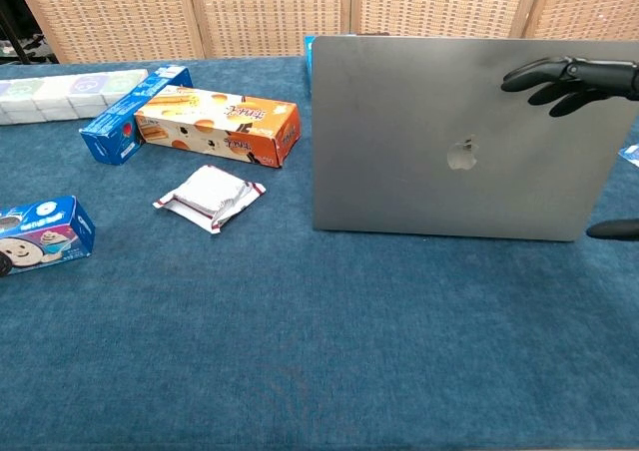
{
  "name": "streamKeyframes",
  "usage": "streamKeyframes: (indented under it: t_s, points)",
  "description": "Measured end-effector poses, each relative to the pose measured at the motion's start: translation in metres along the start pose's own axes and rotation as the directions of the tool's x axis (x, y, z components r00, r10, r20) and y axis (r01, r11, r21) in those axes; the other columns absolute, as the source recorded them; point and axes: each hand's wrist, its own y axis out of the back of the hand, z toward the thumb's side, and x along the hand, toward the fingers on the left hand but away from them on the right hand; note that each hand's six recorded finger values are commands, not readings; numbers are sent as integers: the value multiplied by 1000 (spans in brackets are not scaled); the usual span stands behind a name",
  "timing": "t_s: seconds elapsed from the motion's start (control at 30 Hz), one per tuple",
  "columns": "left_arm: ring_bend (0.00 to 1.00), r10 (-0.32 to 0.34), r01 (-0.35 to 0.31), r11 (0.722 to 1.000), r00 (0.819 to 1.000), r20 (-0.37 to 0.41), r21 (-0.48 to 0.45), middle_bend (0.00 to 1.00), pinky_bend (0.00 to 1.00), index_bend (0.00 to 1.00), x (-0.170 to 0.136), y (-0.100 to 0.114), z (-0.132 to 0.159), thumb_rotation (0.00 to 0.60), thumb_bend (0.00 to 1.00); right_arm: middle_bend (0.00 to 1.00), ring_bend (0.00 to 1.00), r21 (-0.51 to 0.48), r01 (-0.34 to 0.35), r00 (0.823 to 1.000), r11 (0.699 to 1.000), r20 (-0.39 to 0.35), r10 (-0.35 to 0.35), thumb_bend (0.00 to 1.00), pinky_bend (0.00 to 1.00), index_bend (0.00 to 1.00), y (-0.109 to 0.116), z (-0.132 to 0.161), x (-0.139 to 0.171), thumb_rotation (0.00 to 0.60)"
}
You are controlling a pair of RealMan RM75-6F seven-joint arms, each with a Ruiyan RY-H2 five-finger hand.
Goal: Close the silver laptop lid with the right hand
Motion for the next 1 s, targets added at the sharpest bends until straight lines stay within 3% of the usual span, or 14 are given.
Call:
streamKeyframes:
  t_s: [1.0]
  points:
    - [154, 6, -6, 1000, 1000, 7, 1, 103, 186, 244, -3, 4, 3, 600, 13, 55, 123, 3, -4, 1000, 1000, 24, 4, 220, 139, 100, 3, -15, -30, 600]
